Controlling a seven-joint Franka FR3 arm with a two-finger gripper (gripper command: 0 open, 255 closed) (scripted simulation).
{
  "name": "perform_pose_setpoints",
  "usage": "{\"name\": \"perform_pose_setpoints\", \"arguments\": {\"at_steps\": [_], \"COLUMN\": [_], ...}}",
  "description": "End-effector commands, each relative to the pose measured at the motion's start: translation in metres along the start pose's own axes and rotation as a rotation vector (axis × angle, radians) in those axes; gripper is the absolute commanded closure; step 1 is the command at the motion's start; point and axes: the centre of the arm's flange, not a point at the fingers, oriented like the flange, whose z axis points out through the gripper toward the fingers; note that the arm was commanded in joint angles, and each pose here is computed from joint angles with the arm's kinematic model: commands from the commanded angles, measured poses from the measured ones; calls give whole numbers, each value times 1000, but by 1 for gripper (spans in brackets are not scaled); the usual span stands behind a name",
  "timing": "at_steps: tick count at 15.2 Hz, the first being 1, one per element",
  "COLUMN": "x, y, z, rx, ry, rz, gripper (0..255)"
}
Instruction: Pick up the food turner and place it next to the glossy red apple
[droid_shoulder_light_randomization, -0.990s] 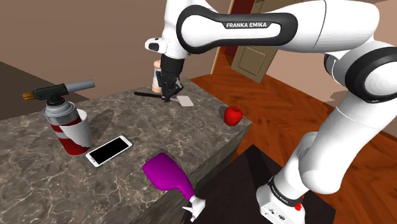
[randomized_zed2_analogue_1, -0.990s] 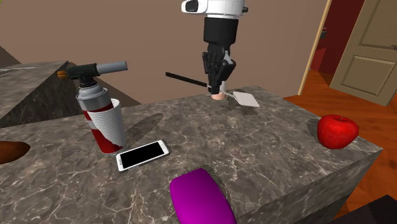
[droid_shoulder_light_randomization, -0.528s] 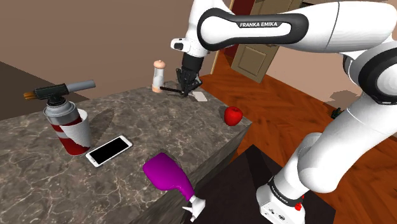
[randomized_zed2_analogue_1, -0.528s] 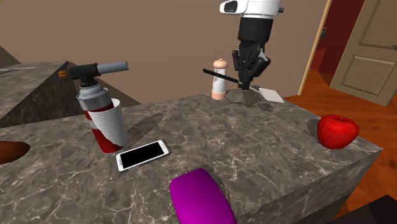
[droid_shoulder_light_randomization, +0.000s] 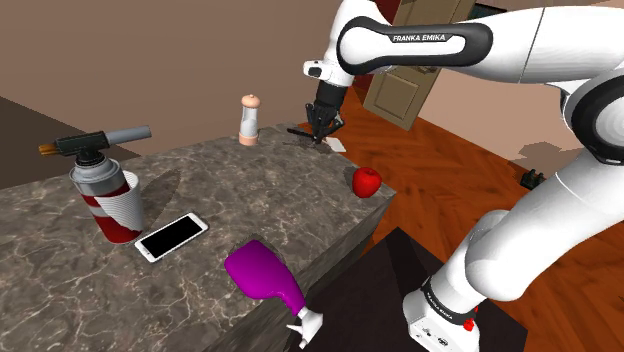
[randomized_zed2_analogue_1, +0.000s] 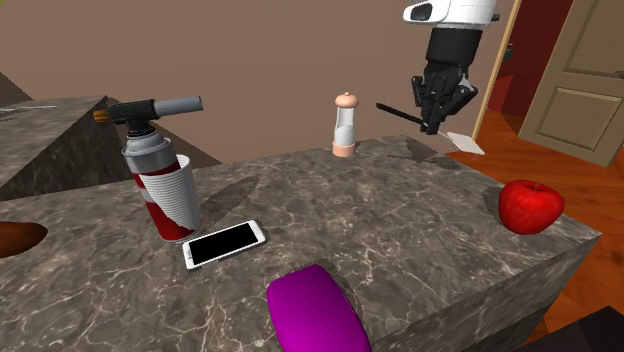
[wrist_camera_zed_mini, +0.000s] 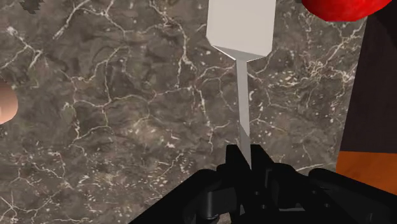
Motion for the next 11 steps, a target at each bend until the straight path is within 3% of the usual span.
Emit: {"name": "perform_pose_setpoints", "arguments": {"at_steps": [1, 4, 11], "x": [-28, -71, -73], "y": [1, 0, 0], "z": [-3, -5, 31], "rx": [0, 0, 0], "ry": [0, 0, 0], "rz": [-2, -2, -2], "gripper": [255, 255, 255]}}
